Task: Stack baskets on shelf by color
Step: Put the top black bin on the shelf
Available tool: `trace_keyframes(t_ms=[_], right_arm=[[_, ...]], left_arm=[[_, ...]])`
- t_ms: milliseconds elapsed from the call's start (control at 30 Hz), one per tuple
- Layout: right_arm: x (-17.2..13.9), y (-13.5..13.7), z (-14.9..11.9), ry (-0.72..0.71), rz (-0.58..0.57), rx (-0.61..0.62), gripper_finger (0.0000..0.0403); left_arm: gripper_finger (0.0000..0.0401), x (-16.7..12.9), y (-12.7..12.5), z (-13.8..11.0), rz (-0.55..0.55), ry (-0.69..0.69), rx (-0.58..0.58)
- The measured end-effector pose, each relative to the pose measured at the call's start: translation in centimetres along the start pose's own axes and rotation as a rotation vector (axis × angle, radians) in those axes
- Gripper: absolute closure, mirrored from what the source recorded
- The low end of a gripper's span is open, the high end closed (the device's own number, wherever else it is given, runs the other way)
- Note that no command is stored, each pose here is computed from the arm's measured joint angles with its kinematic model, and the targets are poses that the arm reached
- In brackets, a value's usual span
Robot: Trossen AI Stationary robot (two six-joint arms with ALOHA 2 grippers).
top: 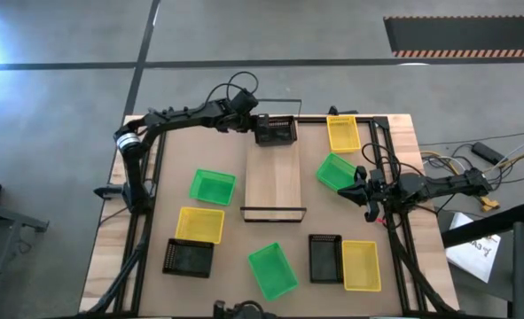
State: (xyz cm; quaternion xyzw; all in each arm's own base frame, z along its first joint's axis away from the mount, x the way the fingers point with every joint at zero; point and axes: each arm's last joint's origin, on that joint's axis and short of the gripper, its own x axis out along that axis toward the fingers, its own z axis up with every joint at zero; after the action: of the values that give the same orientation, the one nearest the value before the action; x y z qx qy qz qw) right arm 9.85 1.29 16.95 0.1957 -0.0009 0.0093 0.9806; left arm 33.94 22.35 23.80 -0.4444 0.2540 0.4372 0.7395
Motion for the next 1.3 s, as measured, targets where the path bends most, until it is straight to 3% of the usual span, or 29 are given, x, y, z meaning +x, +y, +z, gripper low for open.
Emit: trace_keyframes(t_ms=[233, 567, 800, 967, 1300], right_arm=[[0.0, 0.0, 0.0, 0.000, 0.000, 0.000, 0.0394], [0.0, 0.0, 0.0, 0.000, 0.000, 0.000, 0.0394], [0.0, 0.0, 0.0, 0.001, 0.000, 0.000, 0.0394], [0.0, 0.0, 0.0, 0.001, 0.000, 0.000, 0.0394], [0.0, 0.0, 0.0, 0.001, 0.000, 0.000, 0.0394]], left_arm=[[0.0363, 0.0, 0.4, 0.4, 0.020, -0.019, 0.091], [0.0368, -0.6, 0.4, 0.7, 0.015, -0.030, 0.137], [0.0368, -3.1, -1.6, -1.4, -0.075, 0.058, 0.219], [0.0368, -3.3, -3.1, -3.4, -0.159, 0.144, 0.288], [0.0368, -1.8, -2.7, -4.2, -0.055, 0.132, 0.361]])
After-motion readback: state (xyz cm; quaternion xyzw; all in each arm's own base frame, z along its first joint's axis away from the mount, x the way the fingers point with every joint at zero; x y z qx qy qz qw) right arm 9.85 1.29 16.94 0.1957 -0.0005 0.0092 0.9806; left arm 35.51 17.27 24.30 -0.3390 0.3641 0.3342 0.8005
